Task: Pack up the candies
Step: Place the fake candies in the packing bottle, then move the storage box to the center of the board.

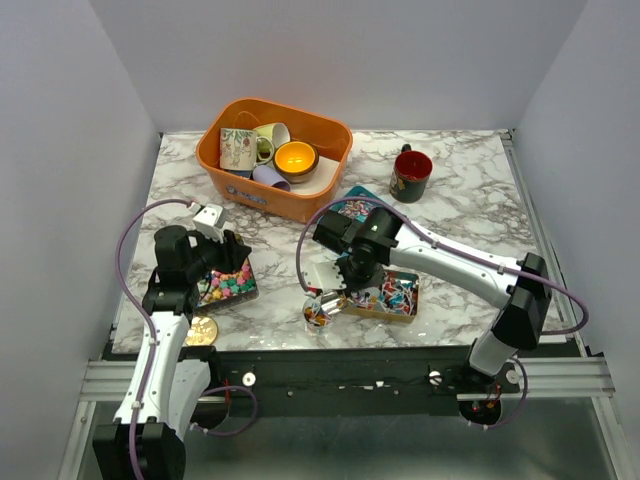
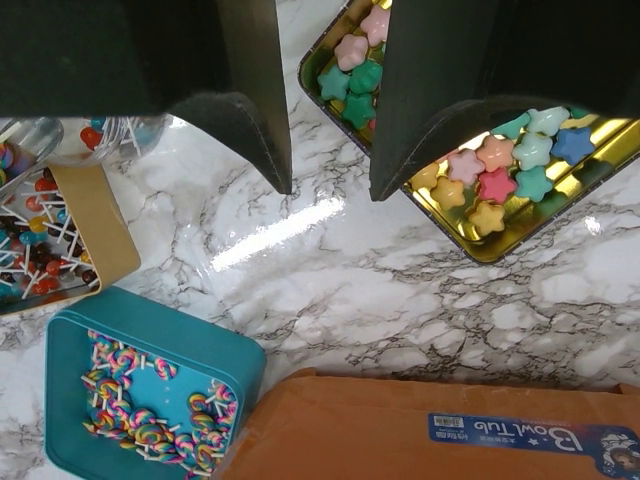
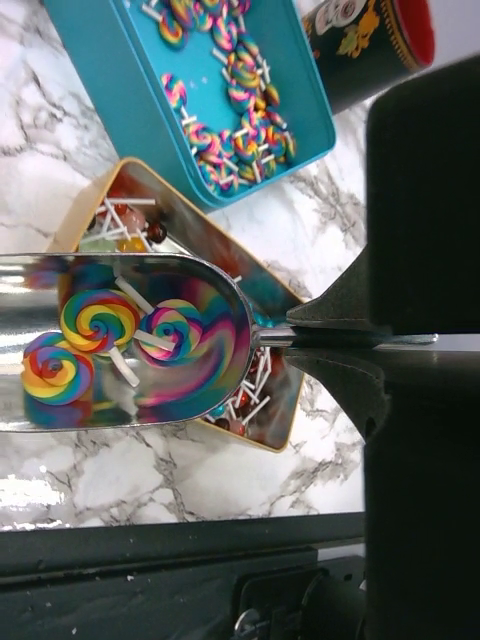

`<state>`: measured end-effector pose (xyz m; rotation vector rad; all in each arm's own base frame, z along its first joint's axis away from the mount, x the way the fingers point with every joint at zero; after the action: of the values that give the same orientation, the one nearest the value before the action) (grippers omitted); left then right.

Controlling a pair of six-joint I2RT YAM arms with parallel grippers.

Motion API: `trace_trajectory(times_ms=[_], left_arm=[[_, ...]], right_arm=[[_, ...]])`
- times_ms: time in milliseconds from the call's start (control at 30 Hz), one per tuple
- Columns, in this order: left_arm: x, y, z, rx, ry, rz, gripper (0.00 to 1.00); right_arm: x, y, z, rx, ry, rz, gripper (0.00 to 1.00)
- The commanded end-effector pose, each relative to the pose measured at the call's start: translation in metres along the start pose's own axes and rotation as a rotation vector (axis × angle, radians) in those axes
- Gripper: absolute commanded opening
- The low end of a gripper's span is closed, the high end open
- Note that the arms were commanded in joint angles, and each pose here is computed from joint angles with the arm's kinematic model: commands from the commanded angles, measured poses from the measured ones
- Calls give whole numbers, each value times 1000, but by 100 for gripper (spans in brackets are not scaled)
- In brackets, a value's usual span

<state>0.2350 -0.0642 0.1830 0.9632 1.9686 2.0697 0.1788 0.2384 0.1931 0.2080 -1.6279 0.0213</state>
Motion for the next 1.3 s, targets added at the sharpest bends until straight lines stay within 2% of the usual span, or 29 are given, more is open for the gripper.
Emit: trace_trajectory(times_ms=[0,167,367,600,767,867,967,1167,1200,1267], left_arm=[[2,5,0,18,9,-53,48],[4,2,2,8,21,-60,50],[2,6,1,13,10,-67,51],[-1,8,2,48,3,-53,53],[-4,-6,10,157,83,14,56],[-6,-15,12,223,112,98,57],[-10,-21,14,288,151,184,57],[-28,-32,20,323,171,345,57],[-30,-34,21,324,176,362,57],[-38,-40,23,328,192,413,57]], right_arm=[[20,-9,8,3,-49,189,1],[21,-10,22,70,-78,277,1],[27,-15,13,94,-157,328,1],[35,-12,8,92,-193,315,1],[41,-11,6,70,-215,298,1],[47,-12,4,22,-226,238,1],[53,-8,1,-55,-246,103,1],[88,-32,-43,-398,-314,-141,1],[93,-44,-54,-480,-330,-160,1],[99,-53,-62,-538,-344,-189,1]])
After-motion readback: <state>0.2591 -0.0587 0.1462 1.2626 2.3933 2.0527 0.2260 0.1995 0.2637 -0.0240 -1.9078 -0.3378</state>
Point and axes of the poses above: each gripper's point midway between its finger pads, its own x axis back along the fingers, its own z axis along the line the jaws close on, y = z × x, the point moved 4 cm from there along x, back along the fingers, and after that the axes turned 11 degrees about -x, right-handed, at the moved point
